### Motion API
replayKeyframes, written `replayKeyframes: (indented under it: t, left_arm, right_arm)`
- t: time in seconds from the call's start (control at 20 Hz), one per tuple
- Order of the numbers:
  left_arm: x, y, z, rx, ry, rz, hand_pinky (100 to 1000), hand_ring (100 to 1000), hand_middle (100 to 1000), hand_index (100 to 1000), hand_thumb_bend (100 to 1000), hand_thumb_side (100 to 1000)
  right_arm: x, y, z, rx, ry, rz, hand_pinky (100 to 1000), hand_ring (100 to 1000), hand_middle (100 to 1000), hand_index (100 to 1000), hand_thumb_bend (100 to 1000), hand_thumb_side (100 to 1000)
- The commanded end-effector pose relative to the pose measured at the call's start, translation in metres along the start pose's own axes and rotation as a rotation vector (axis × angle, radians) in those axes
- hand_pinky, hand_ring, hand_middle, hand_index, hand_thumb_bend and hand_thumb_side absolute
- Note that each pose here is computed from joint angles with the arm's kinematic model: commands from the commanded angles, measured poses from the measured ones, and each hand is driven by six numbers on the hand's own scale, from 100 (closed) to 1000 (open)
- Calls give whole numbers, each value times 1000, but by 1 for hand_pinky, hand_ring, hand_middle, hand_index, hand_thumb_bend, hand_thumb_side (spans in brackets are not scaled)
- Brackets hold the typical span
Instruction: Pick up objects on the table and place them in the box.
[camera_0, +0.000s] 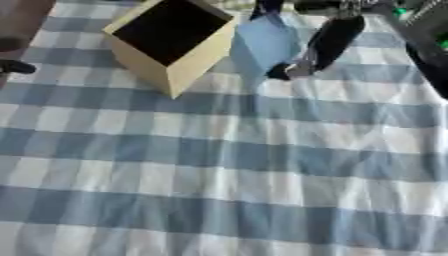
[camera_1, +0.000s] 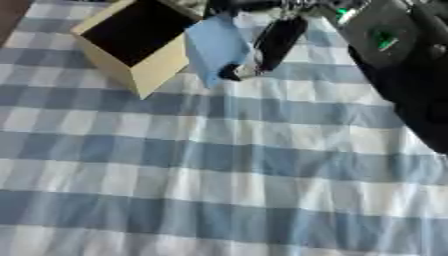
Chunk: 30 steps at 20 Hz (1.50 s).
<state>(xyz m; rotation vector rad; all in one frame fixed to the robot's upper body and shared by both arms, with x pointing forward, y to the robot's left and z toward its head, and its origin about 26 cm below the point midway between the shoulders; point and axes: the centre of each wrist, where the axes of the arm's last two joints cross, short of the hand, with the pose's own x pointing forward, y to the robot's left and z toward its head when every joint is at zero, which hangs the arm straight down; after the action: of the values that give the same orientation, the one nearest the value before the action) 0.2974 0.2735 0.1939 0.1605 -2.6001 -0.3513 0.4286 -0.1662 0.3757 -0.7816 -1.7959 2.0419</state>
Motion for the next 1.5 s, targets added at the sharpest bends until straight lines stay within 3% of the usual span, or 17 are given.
replayKeyframes:
  t: [0.05, 0.45, 0.8, 1.2, 1.5]
  left_arm:
    - [5, 2, -6, -17, -25, 2, 624, 757, 797, 805, 100, 763]
    - [5, -2, -8, -29, -27, 25, 624, 756, 797, 805, 100, 762]
    - [6, -5, -12, -42, -38, 41, 623, 755, 798, 804, 100, 765]
    - [7, -8, -17, -59, -52, 46, 622, 754, 800, 803, 100, 771]
    - [8, -10, -18, -63, -57, 49, 622, 753, 800, 802, 100, 774]
  right_arm:
    - [-18, -8, -14, -63, 85, -10, 690, 627, 466, 590, 100, 464]
    - [-45, 14, -46, -180, 270, -80, 669, 618, 462, 590, 100, 465]
    - [-37, 17, -68, -287, 377, -91, 668, 622, 463, 593, 100, 458]
    - [-31, 16, -78, -393, 494, -65, 655, 624, 464, 596, 100, 464]
    - [-29, 30, -85, -361, 534, -60, 666, 641, 467, 600, 100, 461]
